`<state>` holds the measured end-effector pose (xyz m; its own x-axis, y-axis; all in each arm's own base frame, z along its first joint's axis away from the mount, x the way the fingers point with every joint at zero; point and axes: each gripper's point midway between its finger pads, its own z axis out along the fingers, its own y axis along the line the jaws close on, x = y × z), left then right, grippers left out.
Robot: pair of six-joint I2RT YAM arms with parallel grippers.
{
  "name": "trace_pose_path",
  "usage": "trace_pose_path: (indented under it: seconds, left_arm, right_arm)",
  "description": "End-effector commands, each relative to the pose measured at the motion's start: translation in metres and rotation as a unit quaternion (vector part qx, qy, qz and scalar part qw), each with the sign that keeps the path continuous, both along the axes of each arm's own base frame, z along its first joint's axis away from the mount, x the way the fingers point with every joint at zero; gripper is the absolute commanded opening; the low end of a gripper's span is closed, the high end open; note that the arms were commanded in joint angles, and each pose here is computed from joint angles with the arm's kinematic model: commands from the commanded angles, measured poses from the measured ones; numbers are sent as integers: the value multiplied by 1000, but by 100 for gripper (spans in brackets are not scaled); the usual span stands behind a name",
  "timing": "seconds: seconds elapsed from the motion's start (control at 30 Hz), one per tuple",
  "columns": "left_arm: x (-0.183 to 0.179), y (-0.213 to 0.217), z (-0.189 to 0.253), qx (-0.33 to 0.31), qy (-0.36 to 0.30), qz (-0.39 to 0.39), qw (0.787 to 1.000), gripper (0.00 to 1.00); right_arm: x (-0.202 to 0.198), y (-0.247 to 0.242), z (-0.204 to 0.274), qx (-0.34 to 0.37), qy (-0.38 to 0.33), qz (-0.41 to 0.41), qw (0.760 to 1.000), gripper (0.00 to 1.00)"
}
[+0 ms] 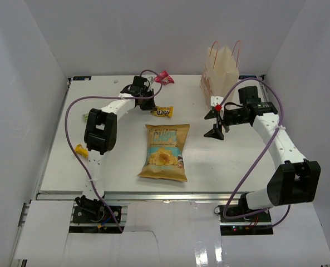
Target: Place the snacks into the paper bag
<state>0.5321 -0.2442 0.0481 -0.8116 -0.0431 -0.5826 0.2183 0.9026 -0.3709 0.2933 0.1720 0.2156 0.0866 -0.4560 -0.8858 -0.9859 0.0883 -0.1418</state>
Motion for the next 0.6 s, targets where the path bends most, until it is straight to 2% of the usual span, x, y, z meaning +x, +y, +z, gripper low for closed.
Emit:
trace_pose_path:
  seconds: [0.0, 0.13, 0.2, 0.4, 0.57]
  left_arm:
    - [-10, -12, 86, -72, -65, -27, 995, 0]
    - [-44, -22, 132, -142, -91, -52, 984, 0]
    - [-54, -28, 146, -177, -92, -60, 978, 0]
    - [-90, -36, 158, -233, -70, -73, 967, 0]
    - [-113, -47, 157, -254, -46, -85, 962, 0]
  right_arm:
    - [-3, 13, 6, -15, -86, 69, 994, 84]
    - [25, 36, 13, -52, -151, 62, 985, 86]
    - [35, 49, 17, -58, -144, 33, 987, 87]
    - [70, 91, 42, -42, -159, -50, 985, 87]
    - [78, 109, 45, -37, -174, -59, 982, 88]
